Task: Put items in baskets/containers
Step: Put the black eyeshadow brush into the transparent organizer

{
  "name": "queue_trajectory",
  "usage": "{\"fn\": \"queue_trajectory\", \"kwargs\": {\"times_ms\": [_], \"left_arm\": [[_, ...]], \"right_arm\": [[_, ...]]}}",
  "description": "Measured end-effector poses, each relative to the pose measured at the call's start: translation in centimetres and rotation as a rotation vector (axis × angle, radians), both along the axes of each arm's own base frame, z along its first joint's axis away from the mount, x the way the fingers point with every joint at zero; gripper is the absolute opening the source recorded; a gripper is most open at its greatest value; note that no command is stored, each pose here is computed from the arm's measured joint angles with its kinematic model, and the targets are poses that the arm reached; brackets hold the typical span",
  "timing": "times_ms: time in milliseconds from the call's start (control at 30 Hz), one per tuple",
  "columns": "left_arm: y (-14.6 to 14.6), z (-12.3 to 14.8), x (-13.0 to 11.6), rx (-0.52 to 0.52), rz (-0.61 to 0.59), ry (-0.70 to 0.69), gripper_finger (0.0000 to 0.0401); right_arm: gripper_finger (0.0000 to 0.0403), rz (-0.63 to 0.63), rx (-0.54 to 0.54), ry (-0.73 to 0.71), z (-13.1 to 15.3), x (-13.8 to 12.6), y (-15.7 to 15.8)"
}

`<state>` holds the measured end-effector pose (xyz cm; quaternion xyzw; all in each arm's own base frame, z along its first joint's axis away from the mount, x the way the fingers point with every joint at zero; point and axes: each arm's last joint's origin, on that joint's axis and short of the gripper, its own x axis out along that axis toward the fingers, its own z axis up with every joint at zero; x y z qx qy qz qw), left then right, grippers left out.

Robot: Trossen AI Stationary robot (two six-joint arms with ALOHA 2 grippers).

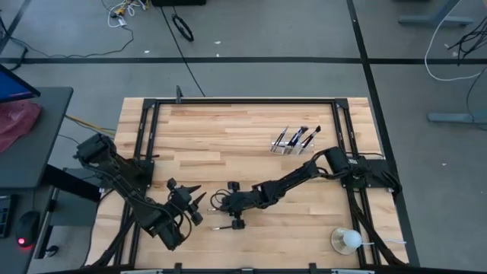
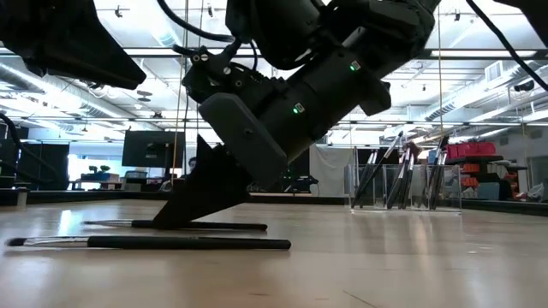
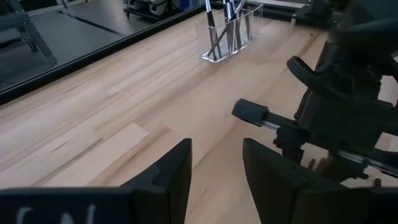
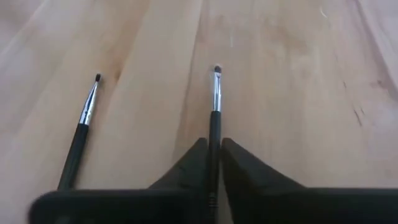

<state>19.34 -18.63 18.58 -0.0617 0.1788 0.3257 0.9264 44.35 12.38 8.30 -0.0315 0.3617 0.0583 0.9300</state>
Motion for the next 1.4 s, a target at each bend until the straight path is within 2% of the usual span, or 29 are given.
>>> {"fn": "queue_trajectory", "kwargs": {"times_ms": [133,233,367,533,667,733,900,1033,1200,1400], "left_arm": [[0.0,0.0,0.0,-0.004,0.000,-0.004,0.0149],[-0.1,0.0,0.0,-0.009,-0.001,-0.006,0.0149],[-0.1,0.0,0.1,-0.022,-0.002,0.001,0.0149],[-0.5,0.0,0.2,-0.014,-0.023,-0.021,0.0149],[-1.1,-0.2,1.0,0.038,-0.061,-0.068,0.0149],[-1.1,-0.8,1.7,0.037,-0.072,-0.093,0.0149],[-0.5,-3.0,3.9,0.025,-0.135,-0.106,0.0153],[-0.1,-4.2,6.4,0.046,-0.225,-0.135,0.0176],[0.6,-4.0,9.6,0.081,-0.390,-0.265,0.0215],[1.6,-2.9,11.1,0.157,-0.473,-0.466,0.0227]], "right_arm": [[0.0013,0.009,-0.039,0.054,-0.3,-0.1,-1.0],[0.0009,0.001,-0.069,0.091,-0.7,-0.5,-1.8],[0.0008,-0.095,-0.128,0.061,-1.2,-1.8,-2.6],[0.0003,-0.224,-0.115,-0.021,-0.5,-5.6,-3.5],[0.0003,-0.265,-0.057,-0.074,0.8,-9.5,-3.8],[0.0003,-0.271,-0.009,-0.156,2.1,-11.0,-3.7],[0.0004,-0.227,0.107,-0.386,4.7,-14.2,-3.1],[0.0005,-0.167,0.199,-0.602,6.6,-15.7,-2.2],[0.0005,-0.057,0.252,-0.717,7.7,-16.4,-0.8],[0.0005,-0.003,0.253,-0.733,8.0,-16.8,0.5]]}}
